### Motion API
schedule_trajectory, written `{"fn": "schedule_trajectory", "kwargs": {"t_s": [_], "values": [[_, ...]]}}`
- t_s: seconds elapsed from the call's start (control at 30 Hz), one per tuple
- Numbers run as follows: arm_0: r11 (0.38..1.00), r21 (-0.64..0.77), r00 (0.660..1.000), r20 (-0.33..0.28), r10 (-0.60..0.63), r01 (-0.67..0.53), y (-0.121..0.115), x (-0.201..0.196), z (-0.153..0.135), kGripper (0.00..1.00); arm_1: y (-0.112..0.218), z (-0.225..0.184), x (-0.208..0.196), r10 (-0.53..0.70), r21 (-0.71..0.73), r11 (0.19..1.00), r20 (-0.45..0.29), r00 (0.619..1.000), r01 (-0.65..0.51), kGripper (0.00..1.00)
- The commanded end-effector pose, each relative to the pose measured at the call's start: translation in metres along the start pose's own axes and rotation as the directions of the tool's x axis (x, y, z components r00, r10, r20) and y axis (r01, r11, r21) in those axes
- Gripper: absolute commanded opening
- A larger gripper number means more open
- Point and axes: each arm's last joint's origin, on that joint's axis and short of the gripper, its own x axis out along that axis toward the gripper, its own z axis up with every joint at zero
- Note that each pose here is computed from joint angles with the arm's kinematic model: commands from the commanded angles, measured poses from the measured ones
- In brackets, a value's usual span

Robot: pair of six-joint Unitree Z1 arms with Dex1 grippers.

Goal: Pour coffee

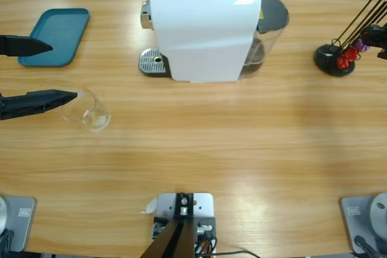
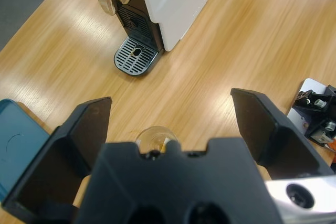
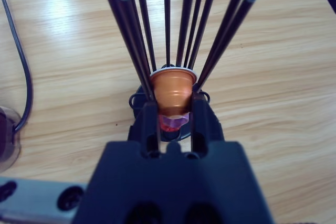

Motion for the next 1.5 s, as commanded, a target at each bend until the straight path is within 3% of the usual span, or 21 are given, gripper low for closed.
{"fn": "schedule_trajectory", "kwargs": {"t_s": [0.03, 0.53, 1.0, 1.07, 1.13, 1.23, 1.27, 1.33, 1.5], "values": [[1.0, -0.025, 0.998, -0.059, 0.009, -0.011, 0.001, 0.012, -0.012, 0.991, -0.005, 0.007, -0.01, -0.004, -0.005, 1.0, 0.02, 1.0, 0.004, 0.016], [0.999, -0.044, 0.997, -0.071, 0.006, -0.009, -0.002, 0.013, -0.024, 0.991, -0.008, 0.029, -0.025, -0.016, 0.012, 1.0, 0.059, 0.998, 0.015, 0.016], [0.998, -0.056, 0.998, -0.06, 0.007, -0.011, -0.003, 0.009, -0.028, 0.991, -0.022, 0.058, -0.076, -0.043, 0.028, 0.999, 0.143, 0.989, 0.039, 0.016], [0.998, -0.061, 0.998, -0.059, 0.007, -0.011, -0.003, 0.008, -0.03, 0.991, -0.024, 0.061, -0.091, -0.012, 0.006, 1.0, 0.177, 0.984, 0.012, 0.016], [0.998, -0.064, 0.999, -0.053, 0.009, -0.012, -0.004, 0.007, -0.031, 0.991, -0.018, 0.062, -0.105, 0.096, -0.067, 0.994, 0.201, 0.975, -0.084, 0.017], [0.998, -0.068, 0.999, -0.044, 0.009, -0.012, -0.005, 0.005, -0.033, 0.991, 0.0, 0.064, -0.118, 0.343, -0.204, 0.93, 0.183, 0.921, -0.305, 0.018], [0.997, -0.07, 0.999, -0.039, 0.01, -0.013, -0.005, 0.003, -0.034, 0.991, 0.012, 0.063, -0.123, 0.469, -0.306, 0.859, 0.151, 0.87, -0.41, 0.017], [0.997, -0.071, 1.0, -0.028, 0.013, -0.015, -0.006, -0.001, -0.036, 0.991, 0.031, 0.06, -0.125, 0.609, -0.409, 0.74, 0.068, 0.79, -0.534, 0.016], [0.995, -0.097, 0.999, -0.014, 0.031, -0.033, -0.009, -0.02, -0.044, 0.991, 0.087, 0.063, -0.127, 0.778, -0.556, 0.47, -0.104, 0.619, -0.685, 0.016]]}}
